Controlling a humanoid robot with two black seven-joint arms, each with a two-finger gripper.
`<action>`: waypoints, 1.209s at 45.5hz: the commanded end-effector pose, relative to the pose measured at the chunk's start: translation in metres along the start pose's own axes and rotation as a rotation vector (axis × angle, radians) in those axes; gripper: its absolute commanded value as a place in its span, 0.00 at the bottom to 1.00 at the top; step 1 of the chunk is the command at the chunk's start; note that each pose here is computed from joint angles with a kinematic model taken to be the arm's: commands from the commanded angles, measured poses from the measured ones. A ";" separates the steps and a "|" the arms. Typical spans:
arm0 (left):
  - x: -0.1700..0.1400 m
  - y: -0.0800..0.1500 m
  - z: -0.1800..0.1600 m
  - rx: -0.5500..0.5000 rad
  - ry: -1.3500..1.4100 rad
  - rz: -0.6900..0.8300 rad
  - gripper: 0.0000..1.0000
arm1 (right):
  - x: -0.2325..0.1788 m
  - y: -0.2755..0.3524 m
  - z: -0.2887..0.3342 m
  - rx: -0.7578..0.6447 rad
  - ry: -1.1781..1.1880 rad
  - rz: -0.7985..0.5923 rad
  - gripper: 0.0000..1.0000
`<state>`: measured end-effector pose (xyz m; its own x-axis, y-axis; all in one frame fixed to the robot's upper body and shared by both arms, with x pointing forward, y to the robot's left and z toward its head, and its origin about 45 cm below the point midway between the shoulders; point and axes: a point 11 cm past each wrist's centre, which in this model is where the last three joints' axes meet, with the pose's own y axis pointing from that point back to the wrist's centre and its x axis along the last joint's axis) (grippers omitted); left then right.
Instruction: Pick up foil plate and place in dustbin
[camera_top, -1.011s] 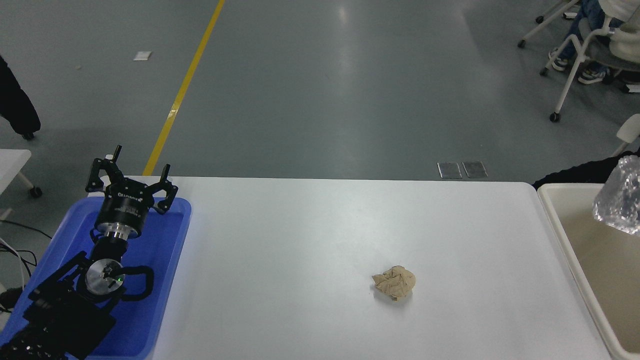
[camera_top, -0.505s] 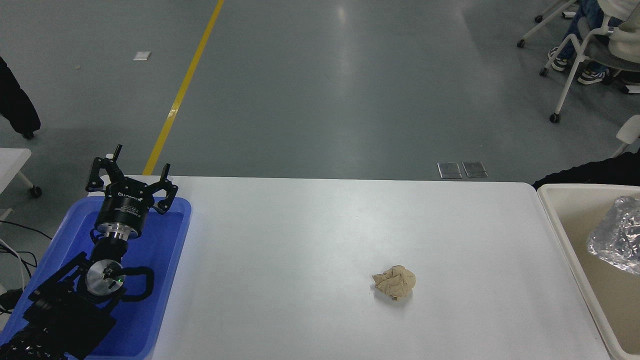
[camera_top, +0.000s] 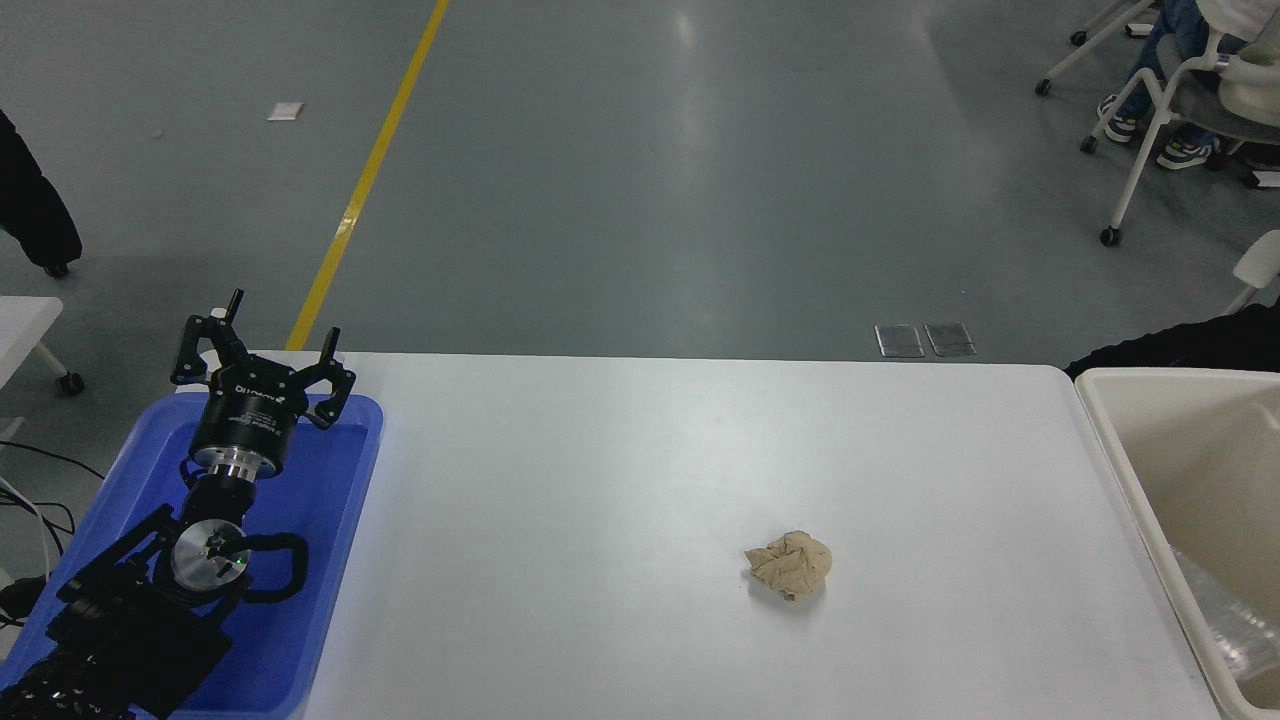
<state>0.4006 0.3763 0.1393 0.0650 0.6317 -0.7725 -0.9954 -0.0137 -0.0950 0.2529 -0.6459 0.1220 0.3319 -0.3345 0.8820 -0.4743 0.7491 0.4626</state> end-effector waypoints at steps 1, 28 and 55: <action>0.000 0.000 0.000 0.000 0.000 0.000 1.00 | 0.048 0.000 -0.045 0.075 -0.067 0.063 1.00; 0.000 0.000 0.000 0.000 0.000 0.000 1.00 | 0.156 0.111 -0.229 0.487 0.016 -0.014 1.00; 0.000 0.000 0.000 0.000 0.000 0.000 1.00 | 0.170 0.232 -0.260 0.682 0.404 -0.604 1.00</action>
<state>0.4006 0.3764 0.1393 0.0648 0.6317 -0.7725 -0.9954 -0.0139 -0.0949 0.4401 -0.4181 0.3398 0.6644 -0.3339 0.6687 -0.6743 0.1180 0.7289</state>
